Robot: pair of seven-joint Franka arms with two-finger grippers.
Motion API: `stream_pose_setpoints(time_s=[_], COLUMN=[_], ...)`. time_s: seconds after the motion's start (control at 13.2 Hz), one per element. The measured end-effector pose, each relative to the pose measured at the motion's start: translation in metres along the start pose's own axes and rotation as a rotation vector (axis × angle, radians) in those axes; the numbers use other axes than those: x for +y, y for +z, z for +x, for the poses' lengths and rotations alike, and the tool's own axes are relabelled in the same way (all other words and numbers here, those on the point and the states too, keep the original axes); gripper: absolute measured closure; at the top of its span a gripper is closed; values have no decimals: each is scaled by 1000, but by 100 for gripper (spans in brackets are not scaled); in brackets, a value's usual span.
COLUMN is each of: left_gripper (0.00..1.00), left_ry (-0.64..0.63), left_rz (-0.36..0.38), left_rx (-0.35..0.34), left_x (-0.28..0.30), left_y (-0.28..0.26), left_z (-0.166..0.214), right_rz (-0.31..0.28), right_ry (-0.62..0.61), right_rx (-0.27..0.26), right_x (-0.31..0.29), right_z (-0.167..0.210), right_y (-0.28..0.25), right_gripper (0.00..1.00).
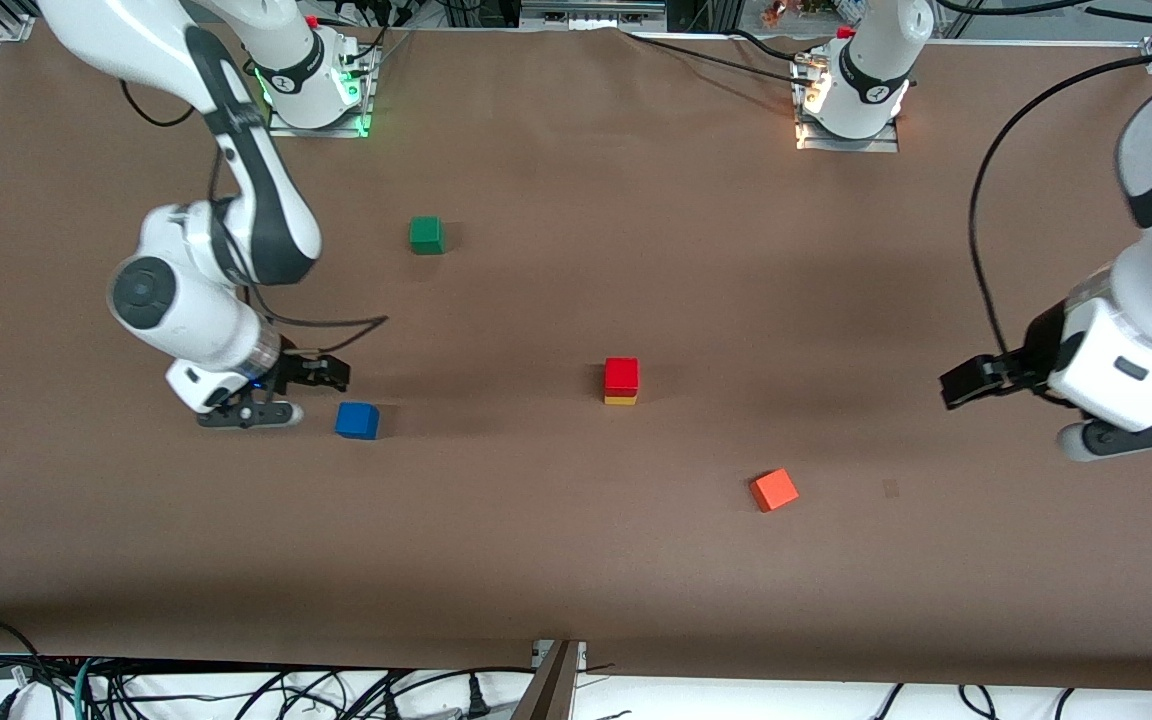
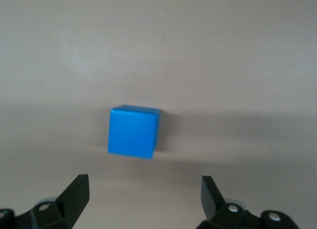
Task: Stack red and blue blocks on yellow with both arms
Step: 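Grasp the blue cube with the right gripper while the left gripper withdraws, then carry the blue cube with the right gripper over the red cube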
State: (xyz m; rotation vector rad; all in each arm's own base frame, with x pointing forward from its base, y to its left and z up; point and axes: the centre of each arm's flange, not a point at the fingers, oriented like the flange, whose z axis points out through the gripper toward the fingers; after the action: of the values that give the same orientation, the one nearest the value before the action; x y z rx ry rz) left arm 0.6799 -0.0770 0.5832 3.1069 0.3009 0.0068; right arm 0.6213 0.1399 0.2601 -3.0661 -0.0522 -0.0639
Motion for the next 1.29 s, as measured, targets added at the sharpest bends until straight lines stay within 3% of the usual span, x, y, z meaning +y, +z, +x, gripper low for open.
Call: stream_pose_setpoints(time_s=[0.23,0.46,0.68,0.76,1.06,1.29], left_gripper=[0,0,0,0,0,0], left_ry=[38,46,23,24,23,30], left_rz=[-9,13,-38,-42,-37,-19], left_rx=[-42,-62,-87,-83,-90,-79], left_x=[-5,-6,-24,-30,-35,-33], left_y=[-13,-25,-23,-20,-6,-3], left_z=[-23,-62,-84,-86,-86,-84], right_rz=[-6,-2,4,7,28,26], right_ry=[19,33,32,28,1,35], right_rx=[27,45,50,27,-100,-106], right_x=[-3,-1,-3,-7,-67,-178], right_z=[-1,3,14,20,47,27], right_y=[55,67,57,49,-31,-83], right_gripper=[0,6,41,44,44,44])
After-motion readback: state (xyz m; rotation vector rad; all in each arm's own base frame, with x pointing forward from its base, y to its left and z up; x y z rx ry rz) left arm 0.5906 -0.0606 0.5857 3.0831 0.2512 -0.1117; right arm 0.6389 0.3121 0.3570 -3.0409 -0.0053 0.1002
